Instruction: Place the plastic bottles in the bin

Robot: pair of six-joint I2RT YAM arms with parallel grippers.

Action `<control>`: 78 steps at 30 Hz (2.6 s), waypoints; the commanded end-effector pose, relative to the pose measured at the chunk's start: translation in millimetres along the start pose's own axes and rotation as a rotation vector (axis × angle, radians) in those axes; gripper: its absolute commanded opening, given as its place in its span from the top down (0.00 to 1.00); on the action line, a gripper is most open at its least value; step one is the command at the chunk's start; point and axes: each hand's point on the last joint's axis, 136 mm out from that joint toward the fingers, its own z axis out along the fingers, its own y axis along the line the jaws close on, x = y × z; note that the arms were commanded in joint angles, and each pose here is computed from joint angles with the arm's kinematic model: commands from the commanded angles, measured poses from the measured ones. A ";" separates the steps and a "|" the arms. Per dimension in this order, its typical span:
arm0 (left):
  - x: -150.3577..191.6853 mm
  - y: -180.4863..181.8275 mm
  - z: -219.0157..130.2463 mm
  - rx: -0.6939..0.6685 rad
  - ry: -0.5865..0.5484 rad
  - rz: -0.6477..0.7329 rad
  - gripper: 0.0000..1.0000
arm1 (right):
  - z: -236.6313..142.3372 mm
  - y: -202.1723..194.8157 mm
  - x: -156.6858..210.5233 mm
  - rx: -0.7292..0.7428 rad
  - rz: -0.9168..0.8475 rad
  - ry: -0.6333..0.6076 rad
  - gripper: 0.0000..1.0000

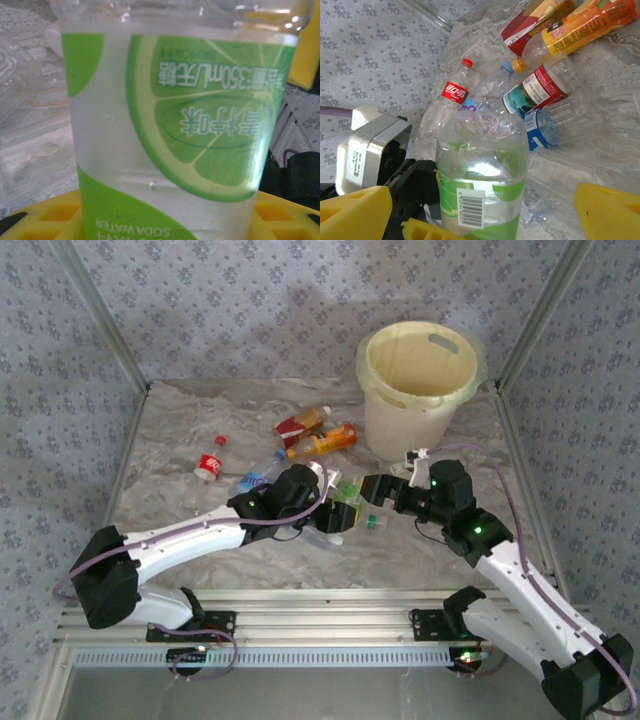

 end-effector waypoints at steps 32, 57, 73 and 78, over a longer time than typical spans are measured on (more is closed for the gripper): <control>-20.9 -23.5 9.4 0.108 -0.067 0.030 0.34 | 32.1 -7.1 -4.7 0.046 0.005 -0.021 0.46; -89.7 -49.9 -97.0 0.080 -0.551 0.309 0.00 | -85.7 60.8 -160.1 0.166 -0.400 -0.411 0.47; -84.3 -43.9 -117.6 0.034 -0.554 0.328 0.00 | -73.5 51.2 -293.9 0.411 -0.512 -0.575 0.49; -75.8 -38.0 -122.6 -0.004 -0.513 0.360 0.00 | -56.5 24.9 -325.3 0.495 -0.506 -0.559 0.50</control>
